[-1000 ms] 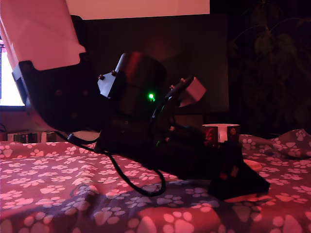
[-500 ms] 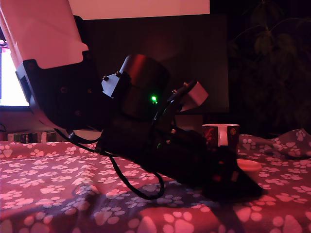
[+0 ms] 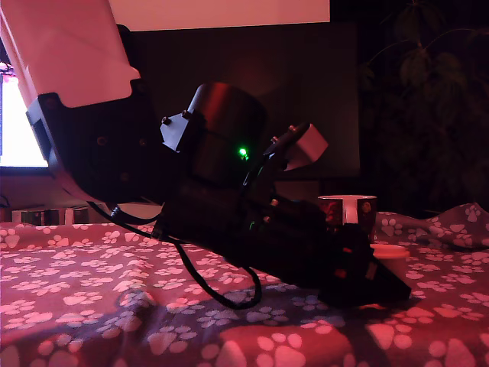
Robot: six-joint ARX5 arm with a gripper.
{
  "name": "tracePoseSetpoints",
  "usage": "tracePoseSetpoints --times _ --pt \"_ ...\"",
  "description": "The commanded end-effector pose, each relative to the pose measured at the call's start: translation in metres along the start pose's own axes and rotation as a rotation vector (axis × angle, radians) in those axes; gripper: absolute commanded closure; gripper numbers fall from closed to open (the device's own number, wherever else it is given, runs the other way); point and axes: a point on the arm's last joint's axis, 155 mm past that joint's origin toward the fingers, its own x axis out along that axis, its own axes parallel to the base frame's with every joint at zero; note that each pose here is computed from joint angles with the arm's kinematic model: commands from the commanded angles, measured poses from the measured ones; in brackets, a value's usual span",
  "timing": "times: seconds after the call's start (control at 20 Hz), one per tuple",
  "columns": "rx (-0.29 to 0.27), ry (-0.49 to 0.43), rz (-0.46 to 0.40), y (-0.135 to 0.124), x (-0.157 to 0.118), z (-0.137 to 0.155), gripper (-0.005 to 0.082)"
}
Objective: Pick up the coffee capsules on the table and drop them inside the coffee cup
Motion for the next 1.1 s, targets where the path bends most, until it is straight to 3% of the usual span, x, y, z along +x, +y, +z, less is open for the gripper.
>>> tracePoseSetpoints --times 0.0,0.6,1.05 --pt "0.004 -0.011 -0.002 0.0 0.002 0.003 0.0679" --pt "-0.018 -0.058 0.056 0.02 -0.039 0.062 0.0698" --pt "-0.034 -0.132 0.208 0.079 -0.094 0.101 0.0698"
